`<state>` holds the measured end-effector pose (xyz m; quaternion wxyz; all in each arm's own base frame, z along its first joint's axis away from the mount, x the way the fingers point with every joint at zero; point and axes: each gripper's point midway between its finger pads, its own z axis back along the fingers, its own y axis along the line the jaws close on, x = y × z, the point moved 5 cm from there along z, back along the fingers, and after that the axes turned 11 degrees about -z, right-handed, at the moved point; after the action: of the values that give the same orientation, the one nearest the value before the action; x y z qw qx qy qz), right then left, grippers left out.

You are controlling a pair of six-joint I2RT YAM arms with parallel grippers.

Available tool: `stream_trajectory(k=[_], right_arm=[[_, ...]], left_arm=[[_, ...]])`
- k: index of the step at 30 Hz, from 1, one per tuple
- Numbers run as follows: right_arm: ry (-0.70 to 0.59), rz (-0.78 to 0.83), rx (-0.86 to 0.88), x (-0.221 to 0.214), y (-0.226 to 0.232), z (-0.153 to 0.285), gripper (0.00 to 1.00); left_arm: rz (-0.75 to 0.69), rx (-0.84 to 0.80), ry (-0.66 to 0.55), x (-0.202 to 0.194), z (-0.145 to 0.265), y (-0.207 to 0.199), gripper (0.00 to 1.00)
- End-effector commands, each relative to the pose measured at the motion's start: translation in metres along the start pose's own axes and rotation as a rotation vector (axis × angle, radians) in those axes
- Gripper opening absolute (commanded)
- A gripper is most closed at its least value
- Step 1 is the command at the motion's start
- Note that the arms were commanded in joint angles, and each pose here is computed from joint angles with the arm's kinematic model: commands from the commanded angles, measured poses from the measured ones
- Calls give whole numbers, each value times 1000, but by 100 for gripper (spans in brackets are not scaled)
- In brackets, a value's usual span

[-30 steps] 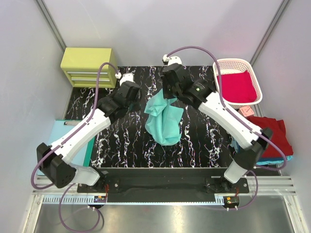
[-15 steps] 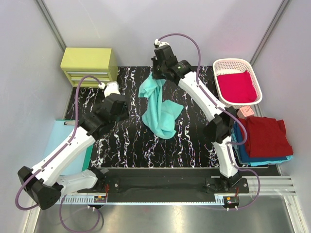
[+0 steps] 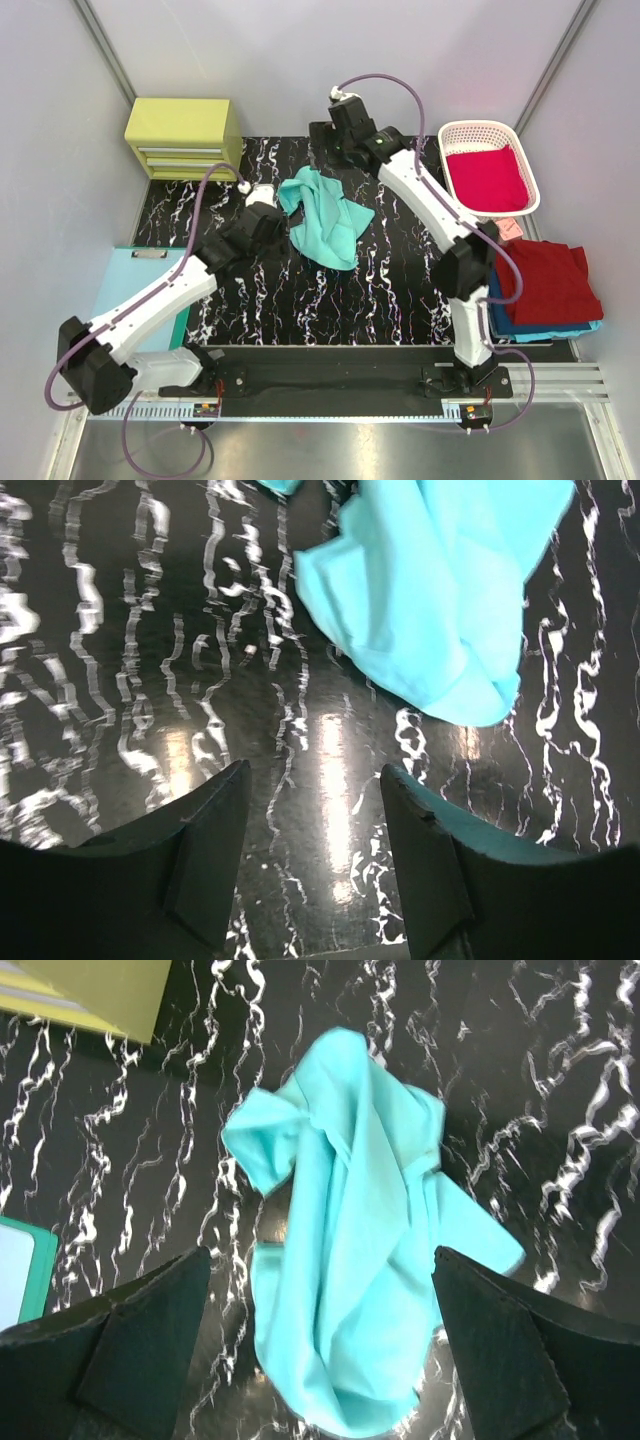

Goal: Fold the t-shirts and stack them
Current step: Flatten out the tshirt

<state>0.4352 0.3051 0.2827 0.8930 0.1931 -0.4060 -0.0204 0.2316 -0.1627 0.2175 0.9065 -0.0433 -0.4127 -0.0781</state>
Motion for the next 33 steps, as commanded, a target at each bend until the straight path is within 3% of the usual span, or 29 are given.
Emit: stream_trajectory(k=[1, 6, 10, 15, 28, 33], right_arm=[[-106, -17, 54, 18, 2, 80, 99], [-103, -52, 87, -1, -9, 123, 98], [-81, -35, 47, -26, -23, 136, 97], [-67, -29, 24, -39, -35, 146, 97], [-63, 8, -13, -48, -48, 151, 97], [-59, 22, -11, -49, -48, 150, 97]], left_arm=[[-22, -114, -1, -2, -23, -25, 57], [-63, -189, 27, -4, -49, -49, 53], [-90, -236, 102, -22, -82, -68, 51], [-86, -250, 111, -25, -109, -81, 50], [-59, -148, 41, 6, -123, -73, 50], [-48, -111, 66, 6, -137, -64, 50]])
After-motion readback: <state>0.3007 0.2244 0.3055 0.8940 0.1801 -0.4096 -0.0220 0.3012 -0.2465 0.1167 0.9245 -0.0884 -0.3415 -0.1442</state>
